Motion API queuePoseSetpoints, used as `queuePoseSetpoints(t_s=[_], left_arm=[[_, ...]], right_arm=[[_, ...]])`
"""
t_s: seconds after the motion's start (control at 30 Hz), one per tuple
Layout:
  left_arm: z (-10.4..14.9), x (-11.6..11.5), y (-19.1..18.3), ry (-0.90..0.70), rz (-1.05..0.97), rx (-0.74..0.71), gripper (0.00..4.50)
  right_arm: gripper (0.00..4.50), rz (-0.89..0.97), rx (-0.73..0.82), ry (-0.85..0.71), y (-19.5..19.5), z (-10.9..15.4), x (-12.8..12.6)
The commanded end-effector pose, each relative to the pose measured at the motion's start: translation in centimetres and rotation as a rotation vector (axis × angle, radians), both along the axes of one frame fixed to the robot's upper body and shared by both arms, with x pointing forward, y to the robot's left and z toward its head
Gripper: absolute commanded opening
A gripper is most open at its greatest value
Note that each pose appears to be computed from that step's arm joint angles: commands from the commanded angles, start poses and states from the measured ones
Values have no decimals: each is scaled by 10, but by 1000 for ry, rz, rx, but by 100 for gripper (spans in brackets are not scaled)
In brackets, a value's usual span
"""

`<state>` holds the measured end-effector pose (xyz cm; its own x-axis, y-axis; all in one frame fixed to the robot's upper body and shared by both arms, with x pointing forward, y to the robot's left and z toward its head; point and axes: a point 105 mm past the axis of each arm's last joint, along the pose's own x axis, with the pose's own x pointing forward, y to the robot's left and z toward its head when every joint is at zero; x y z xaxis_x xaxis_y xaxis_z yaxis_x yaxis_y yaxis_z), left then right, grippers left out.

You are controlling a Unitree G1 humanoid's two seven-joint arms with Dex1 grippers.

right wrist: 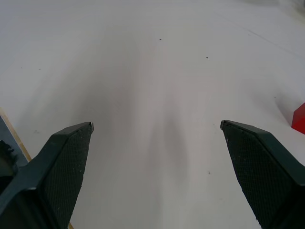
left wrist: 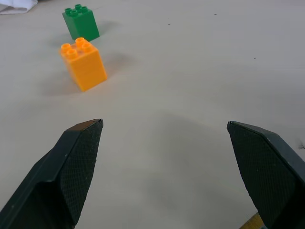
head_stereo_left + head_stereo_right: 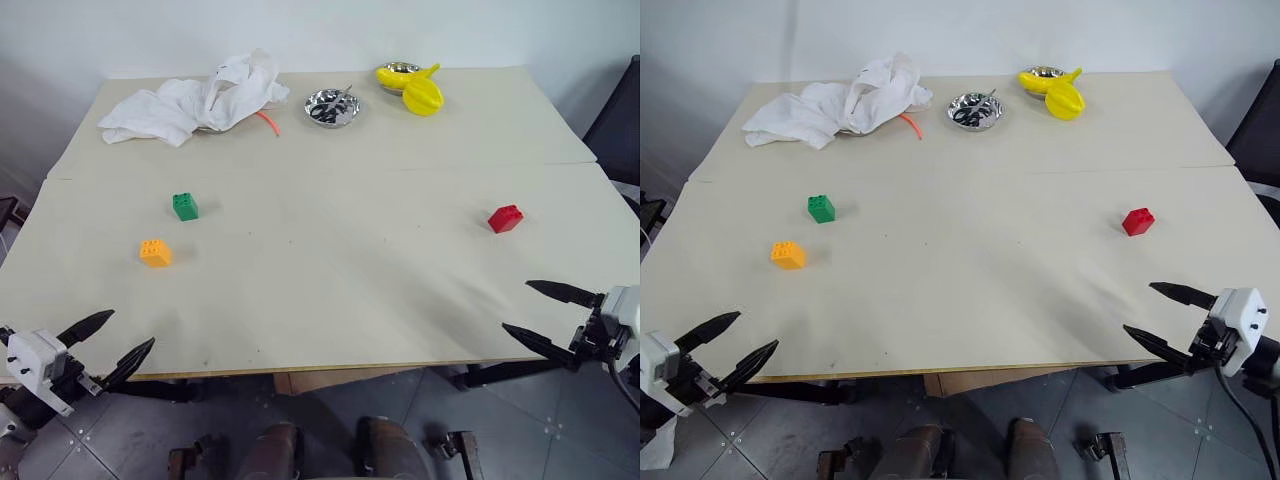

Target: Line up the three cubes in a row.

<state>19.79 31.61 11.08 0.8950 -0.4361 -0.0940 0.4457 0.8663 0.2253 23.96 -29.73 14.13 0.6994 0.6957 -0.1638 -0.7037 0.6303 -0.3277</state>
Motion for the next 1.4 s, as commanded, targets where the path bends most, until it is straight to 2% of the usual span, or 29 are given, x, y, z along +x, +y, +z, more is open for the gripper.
queuePoseSetpoints(t_s=[0.03,0.3,0.53,0.67,0.77,0.97,1.03,1.23,1.4], left_arm=[[10,-3,2,-47,16,16,443],[22,4,-30,-67,-126,-155,443],[34,22,-79,-86,-346,-139,443],[43,29,-111,-90,-482,-117,443],[43,30,-122,-81,-532,-119,443],[45,37,-128,-88,-520,-156,443],[49,40,-130,-102,-510,-185,443],[63,47,-147,-160,-527,-267,443],[59,47,-153,-148,-544,-261,443]], right_arm=[[450,15,-3,-30,2,5,0],[450,-181,81,-94,-24,14,-3],[450,-526,165,-214,-75,21,-20],[450,-671,190,-180,-96,0,-38],[450,-707,214,-174,-99,-4,-36],[450,-633,237,-156,-77,13,14],[450,-641,248,-106,-72,17,35],[450,-638,254,-90,-41,37,89],[450,-687,227,-100,-30,41,122]])
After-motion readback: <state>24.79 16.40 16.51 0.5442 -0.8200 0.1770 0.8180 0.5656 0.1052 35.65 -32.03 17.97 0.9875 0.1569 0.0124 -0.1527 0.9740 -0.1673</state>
